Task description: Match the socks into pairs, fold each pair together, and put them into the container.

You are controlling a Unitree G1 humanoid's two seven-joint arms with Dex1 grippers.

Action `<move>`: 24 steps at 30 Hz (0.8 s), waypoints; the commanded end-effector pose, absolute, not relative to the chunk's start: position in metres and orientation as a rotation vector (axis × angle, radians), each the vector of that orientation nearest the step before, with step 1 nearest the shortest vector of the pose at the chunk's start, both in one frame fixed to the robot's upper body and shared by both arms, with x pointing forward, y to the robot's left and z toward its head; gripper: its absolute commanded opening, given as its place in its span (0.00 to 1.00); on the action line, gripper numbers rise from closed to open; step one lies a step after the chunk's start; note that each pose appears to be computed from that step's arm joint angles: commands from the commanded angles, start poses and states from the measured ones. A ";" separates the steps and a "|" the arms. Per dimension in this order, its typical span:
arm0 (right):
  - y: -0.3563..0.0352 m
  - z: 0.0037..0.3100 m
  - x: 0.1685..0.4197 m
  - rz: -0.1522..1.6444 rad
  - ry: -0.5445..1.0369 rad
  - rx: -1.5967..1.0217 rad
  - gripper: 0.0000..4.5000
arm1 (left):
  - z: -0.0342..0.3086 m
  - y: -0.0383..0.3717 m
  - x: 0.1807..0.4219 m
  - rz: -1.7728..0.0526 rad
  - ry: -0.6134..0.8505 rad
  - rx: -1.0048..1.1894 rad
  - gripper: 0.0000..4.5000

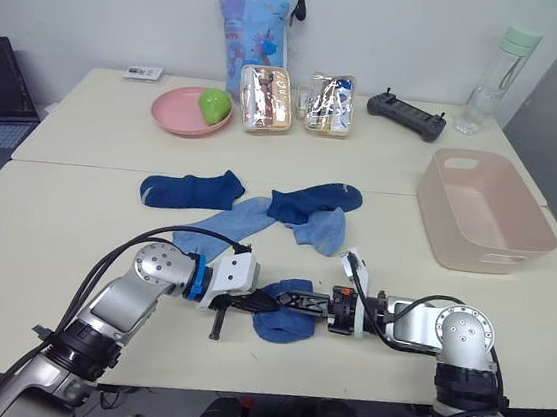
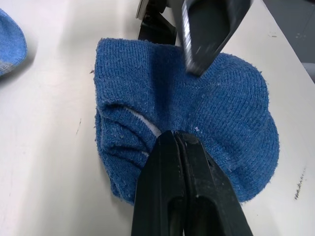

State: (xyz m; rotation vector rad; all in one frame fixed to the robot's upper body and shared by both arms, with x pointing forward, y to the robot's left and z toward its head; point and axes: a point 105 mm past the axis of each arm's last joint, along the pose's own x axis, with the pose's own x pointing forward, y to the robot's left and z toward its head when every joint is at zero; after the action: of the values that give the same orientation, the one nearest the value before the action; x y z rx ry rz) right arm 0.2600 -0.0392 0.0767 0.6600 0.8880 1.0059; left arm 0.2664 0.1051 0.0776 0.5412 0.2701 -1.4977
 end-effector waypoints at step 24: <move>-0.127 0.177 0.297 0.814 0.421 0.501 0.03 | 0.210 0.101 0.285 -1.439 0.028 0.176 0.78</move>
State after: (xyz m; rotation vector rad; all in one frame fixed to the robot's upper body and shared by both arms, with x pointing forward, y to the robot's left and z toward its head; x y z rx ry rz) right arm 0.2952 -0.1174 0.1490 0.5201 0.5379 0.8201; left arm 0.2819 0.1029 0.1948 0.1794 0.0860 -1.4657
